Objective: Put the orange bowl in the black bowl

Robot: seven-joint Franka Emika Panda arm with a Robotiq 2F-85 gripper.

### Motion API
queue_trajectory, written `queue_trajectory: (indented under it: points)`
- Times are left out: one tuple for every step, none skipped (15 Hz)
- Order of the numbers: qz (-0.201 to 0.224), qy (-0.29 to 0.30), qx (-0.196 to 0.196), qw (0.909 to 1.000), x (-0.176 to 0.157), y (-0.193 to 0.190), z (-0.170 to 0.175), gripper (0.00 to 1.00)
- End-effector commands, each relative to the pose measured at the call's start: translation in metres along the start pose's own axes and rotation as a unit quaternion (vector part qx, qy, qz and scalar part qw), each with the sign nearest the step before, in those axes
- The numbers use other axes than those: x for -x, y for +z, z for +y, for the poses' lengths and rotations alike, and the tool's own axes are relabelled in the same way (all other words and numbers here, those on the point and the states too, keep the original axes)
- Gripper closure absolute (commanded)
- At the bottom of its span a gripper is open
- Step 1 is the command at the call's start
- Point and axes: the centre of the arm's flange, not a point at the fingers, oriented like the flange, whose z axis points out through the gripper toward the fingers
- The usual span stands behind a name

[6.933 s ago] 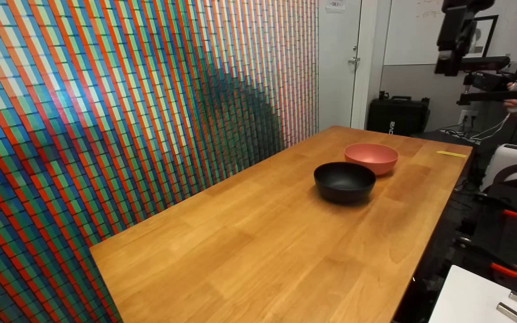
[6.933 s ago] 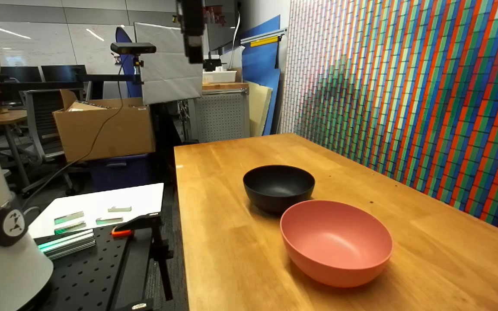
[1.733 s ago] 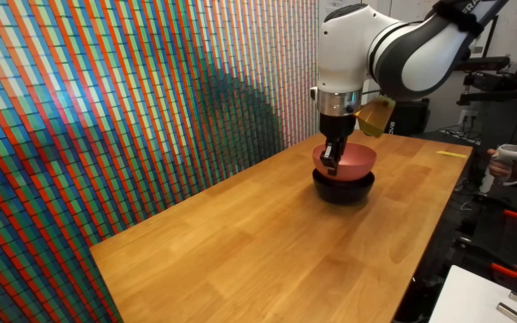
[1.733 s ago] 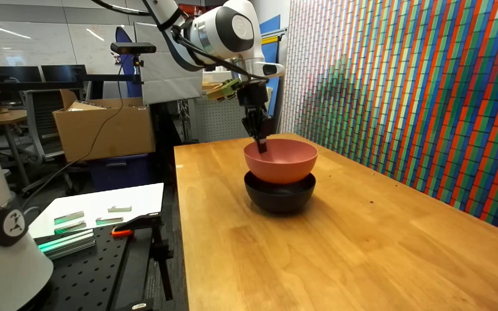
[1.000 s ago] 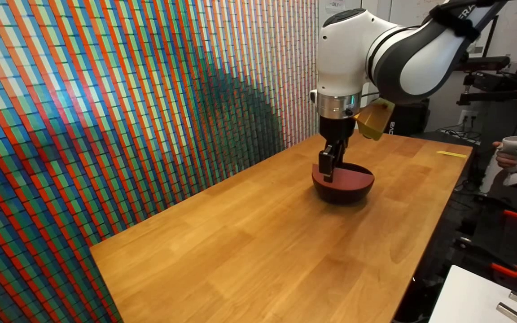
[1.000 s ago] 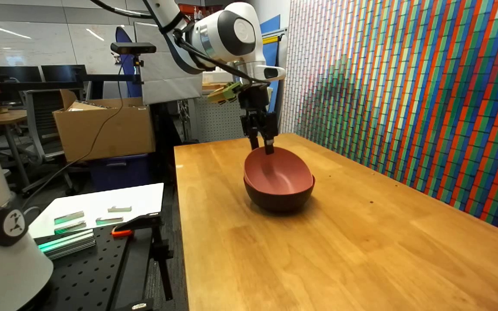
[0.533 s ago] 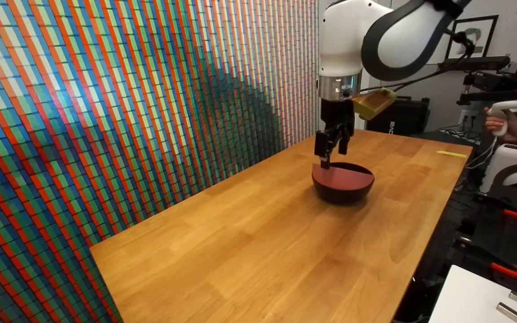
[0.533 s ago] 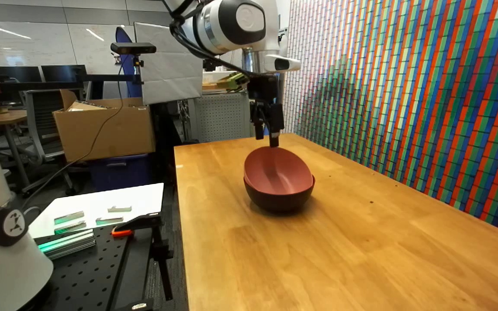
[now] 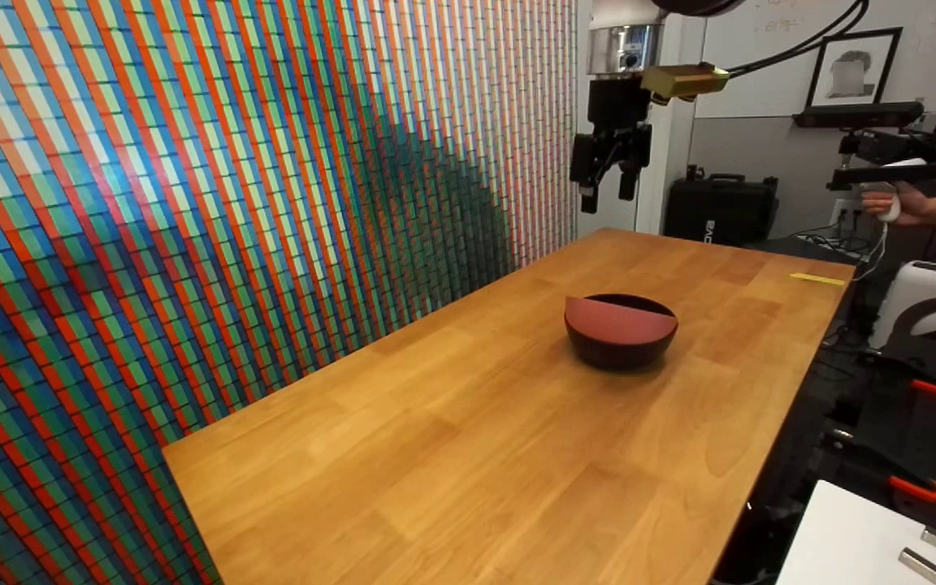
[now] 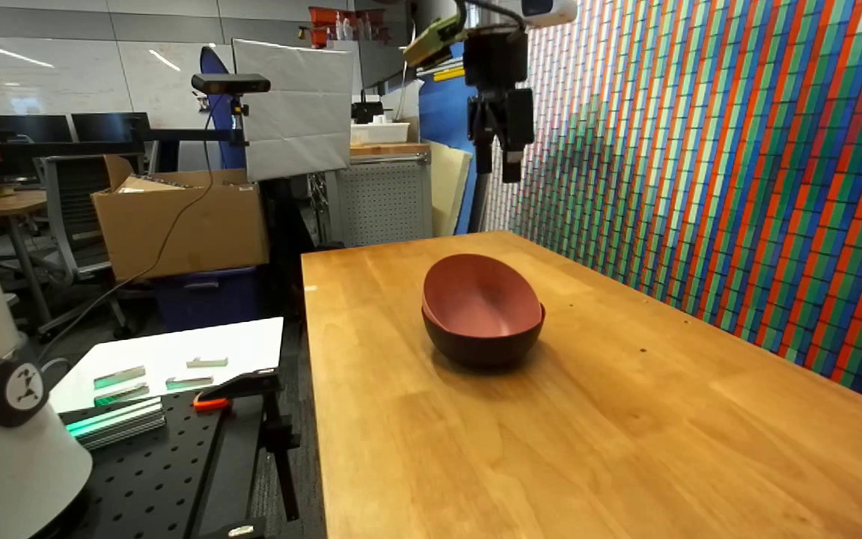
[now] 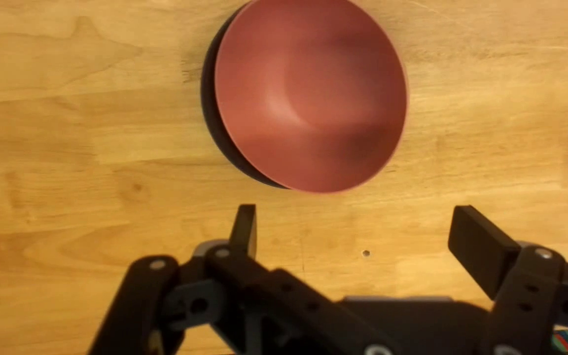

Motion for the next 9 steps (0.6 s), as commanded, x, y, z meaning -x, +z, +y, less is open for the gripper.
queue_trajectory:
  points:
    - [-0.025, 0.004, 0.014, 0.9996, -0.023, -0.034, 0.037, 0.0]
    - [-0.028, 0.006, 0.018, 0.9994, -0.029, -0.041, 0.047, 0.0]
    - [-0.034, 0.009, 0.02, 0.9992, -0.031, -0.048, 0.055, 0.0]
    - [-0.034, 0.009, 0.021, 0.9992, -0.034, -0.055, 0.063, 0.0]
    - [-0.033, 0.007, 0.023, 0.9991, -0.043, -0.066, 0.075, 0.0]
    - [-0.032, 0.003, 0.026, 0.9991, -0.047, -0.073, 0.083, 0.0]
    - [-0.033, 0.001, 0.026, 0.9991, -0.051, -0.081, 0.09, 0.0]
    - [-0.031, 0.0, 0.027, 0.9992, -0.054, -0.088, 0.096, 0.0]
    - [-0.027, 0.012, 0.02, 0.9994, -0.036, -0.068, 0.086, 0.0]
